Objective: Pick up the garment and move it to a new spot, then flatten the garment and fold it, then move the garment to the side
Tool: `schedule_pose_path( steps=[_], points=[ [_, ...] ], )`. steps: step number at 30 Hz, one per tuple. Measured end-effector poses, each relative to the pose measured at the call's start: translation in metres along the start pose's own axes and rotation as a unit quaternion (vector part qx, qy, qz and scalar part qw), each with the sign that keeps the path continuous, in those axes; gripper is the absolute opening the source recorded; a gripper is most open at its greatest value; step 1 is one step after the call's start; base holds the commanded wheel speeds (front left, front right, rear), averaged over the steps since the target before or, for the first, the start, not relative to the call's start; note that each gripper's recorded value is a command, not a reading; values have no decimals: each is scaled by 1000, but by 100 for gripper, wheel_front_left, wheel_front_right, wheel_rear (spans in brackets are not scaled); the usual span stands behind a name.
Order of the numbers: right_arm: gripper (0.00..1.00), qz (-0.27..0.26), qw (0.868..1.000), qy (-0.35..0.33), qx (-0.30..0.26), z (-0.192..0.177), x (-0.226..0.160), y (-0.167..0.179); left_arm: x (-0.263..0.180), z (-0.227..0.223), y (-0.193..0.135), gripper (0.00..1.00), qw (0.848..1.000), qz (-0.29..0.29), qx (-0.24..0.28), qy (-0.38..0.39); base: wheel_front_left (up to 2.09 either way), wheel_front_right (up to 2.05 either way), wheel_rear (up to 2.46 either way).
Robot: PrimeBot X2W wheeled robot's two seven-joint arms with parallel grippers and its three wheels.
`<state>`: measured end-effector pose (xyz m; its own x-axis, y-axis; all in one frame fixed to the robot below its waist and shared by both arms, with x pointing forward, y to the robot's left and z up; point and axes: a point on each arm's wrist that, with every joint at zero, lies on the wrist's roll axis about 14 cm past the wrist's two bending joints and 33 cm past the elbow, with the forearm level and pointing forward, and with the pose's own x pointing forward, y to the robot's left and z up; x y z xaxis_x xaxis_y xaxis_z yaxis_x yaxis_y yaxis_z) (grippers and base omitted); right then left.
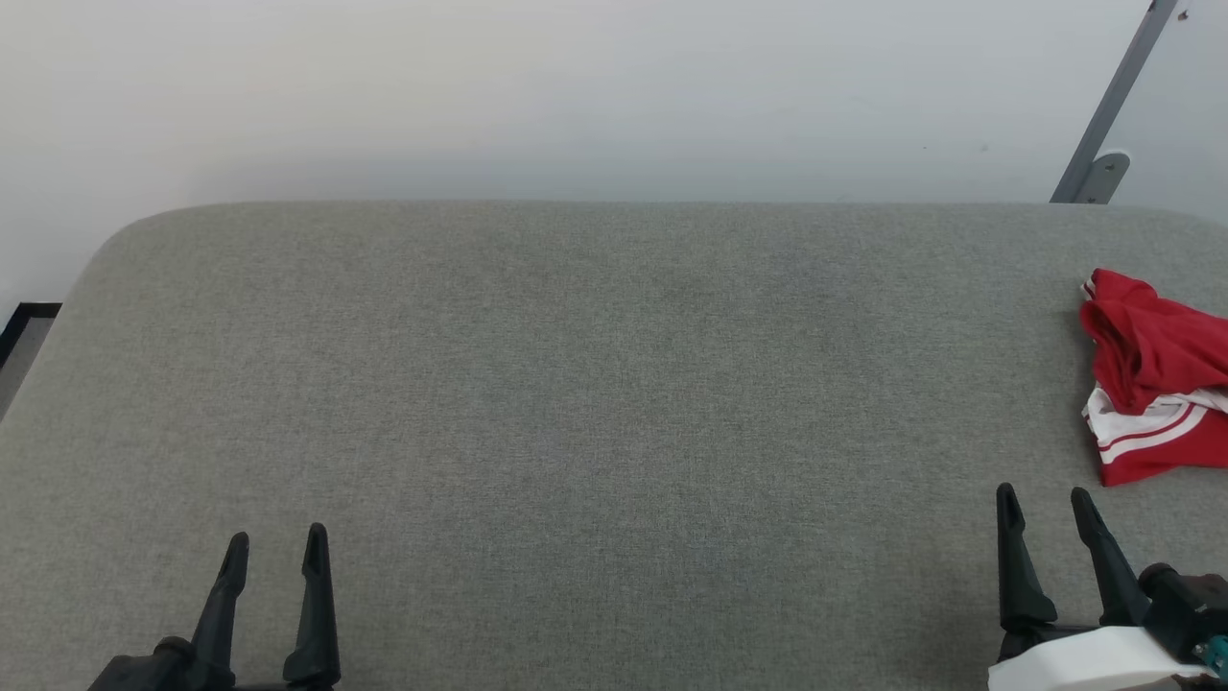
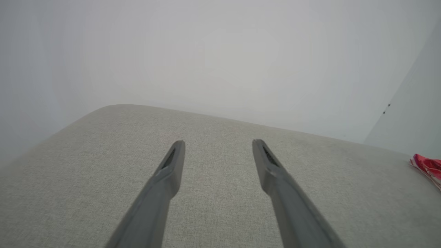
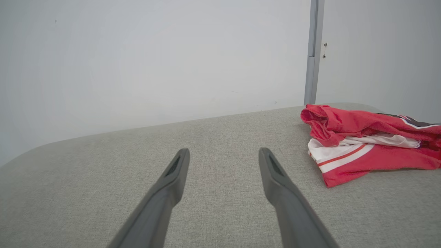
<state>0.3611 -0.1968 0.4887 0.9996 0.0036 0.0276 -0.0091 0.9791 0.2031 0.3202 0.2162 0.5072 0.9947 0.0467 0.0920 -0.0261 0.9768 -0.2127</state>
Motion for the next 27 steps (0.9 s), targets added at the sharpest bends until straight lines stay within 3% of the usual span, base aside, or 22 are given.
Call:
schedule_pose_path(
  steps=[16,17,22,27],
  points=[
    [100,0,1000,4,3,-1,-1,2,4,0,0,100,1000,-2,4,0,0,0,0],
    [0,-1,1000,5,4,-2,-1,2,4,1,2,0,1000,1,5,-2,0,0,0],
    [0,-9,999,35,13,-20,-8,-2,-3,-17,3,0,1000,11,-9,27,0,0,0],
    [0,-22,997,43,55,-23,-9,-5,-3,-21,6,0,998,22,-51,34,0,0,0]
  ],
)
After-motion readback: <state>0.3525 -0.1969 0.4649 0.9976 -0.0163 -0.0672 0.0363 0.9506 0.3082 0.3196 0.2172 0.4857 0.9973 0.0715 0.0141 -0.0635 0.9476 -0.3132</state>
